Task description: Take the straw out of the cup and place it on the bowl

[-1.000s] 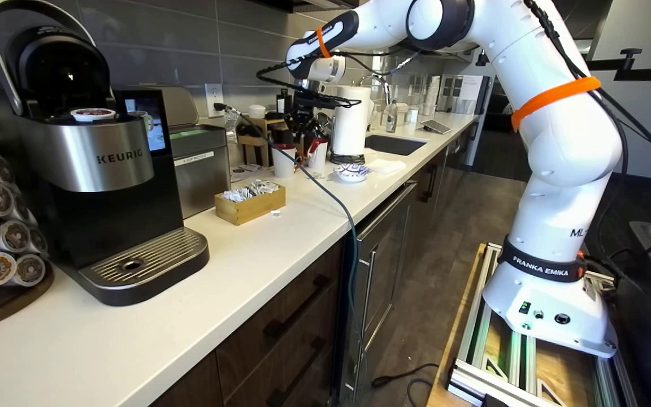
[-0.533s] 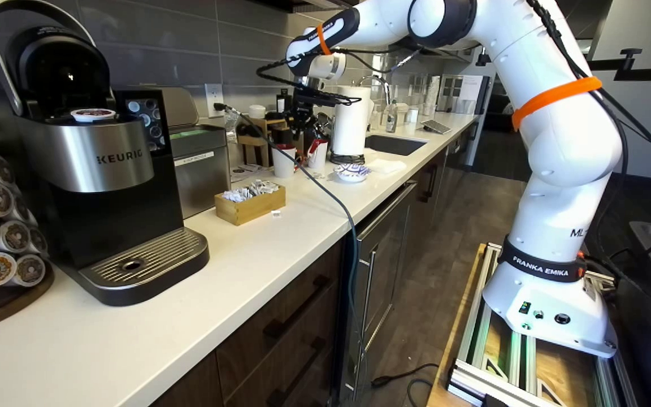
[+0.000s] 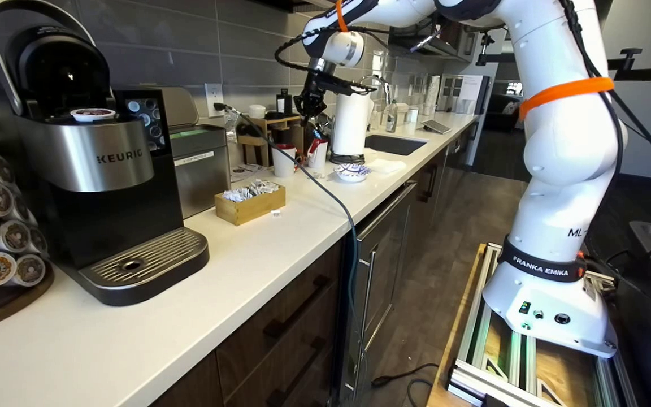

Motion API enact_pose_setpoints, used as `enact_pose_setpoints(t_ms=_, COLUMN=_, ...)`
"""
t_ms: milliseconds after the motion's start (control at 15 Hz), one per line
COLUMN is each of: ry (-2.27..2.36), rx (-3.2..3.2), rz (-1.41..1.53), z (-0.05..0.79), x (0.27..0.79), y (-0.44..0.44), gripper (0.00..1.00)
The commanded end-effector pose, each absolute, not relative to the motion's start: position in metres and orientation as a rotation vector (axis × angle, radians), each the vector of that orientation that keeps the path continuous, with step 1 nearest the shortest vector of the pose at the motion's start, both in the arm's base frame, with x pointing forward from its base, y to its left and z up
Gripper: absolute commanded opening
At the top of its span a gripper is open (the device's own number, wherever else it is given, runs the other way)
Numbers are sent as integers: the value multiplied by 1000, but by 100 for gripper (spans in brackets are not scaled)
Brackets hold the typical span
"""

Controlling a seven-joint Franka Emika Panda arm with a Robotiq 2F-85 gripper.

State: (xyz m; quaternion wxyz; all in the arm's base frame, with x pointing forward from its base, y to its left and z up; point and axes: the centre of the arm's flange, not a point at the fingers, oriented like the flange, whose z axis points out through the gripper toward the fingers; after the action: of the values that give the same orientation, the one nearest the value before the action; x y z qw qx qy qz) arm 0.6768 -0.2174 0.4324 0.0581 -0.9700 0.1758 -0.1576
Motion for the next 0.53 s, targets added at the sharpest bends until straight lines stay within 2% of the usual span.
enact_pose_setpoints(t_ms=0, ry=251, rx=-2887, rz=-499, z=438, x=620, y=-215, gripper=1)
enact_pose_setpoints(t_ms=200, ry=90, rx=-2864, rz=-505, z=446, x=593, y=-219, gripper=1)
enact_pose_setpoints(t_ms=467, ry=101, rx=-2835, rz=-518, z=444, x=553, y=-238, gripper=1)
